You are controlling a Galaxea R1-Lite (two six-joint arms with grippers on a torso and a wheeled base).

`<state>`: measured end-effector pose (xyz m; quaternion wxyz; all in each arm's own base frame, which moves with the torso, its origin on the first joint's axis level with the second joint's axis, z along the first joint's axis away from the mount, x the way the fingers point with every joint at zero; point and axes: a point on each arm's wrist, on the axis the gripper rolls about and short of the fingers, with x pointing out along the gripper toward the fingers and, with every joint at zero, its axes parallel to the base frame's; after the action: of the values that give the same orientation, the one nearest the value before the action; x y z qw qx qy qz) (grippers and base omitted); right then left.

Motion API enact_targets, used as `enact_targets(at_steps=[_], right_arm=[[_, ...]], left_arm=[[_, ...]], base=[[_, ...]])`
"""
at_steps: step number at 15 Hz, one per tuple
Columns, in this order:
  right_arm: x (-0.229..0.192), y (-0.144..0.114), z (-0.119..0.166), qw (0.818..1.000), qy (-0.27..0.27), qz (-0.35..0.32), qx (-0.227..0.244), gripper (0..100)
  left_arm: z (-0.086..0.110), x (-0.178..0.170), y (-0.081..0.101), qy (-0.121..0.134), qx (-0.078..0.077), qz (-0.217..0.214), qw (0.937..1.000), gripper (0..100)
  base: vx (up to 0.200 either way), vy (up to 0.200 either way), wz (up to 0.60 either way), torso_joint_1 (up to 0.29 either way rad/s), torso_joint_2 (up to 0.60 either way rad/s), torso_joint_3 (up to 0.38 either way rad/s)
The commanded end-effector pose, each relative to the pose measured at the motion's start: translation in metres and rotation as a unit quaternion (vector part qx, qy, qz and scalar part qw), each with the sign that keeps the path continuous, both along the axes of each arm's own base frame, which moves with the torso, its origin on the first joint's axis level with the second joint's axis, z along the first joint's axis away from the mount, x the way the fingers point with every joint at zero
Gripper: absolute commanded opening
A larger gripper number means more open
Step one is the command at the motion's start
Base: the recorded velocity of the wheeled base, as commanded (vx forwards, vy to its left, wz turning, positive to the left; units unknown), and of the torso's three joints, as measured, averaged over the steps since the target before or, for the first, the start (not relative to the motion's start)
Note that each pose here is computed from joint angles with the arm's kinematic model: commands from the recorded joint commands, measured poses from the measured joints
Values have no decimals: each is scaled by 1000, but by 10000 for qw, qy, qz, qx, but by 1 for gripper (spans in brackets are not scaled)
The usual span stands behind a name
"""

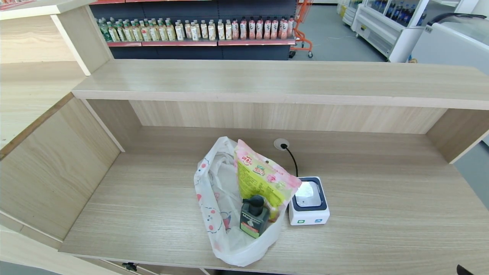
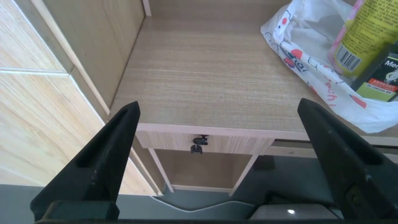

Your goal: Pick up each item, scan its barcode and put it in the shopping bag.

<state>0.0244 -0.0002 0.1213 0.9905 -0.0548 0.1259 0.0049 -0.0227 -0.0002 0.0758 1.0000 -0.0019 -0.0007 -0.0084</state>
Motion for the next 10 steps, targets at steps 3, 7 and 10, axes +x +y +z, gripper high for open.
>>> enact_targets(at_steps=[3,7,10], right_arm=[[-31,4,-28,9986,-518,88,9,100],[-38,6,-40,9977,-650,179,14,100],[-40,6,-45,9974,-702,132,11,100]], left_arm=[[0,0,0,0,-4,0,10000,100],[0,0,0,0,4,7,10000,100],[0,0,0,0,-4,0,10000,100]], base=[[0,0,0,0,0,0],[0,0,0,0,0,0],[0,0,0,0,0,0]])
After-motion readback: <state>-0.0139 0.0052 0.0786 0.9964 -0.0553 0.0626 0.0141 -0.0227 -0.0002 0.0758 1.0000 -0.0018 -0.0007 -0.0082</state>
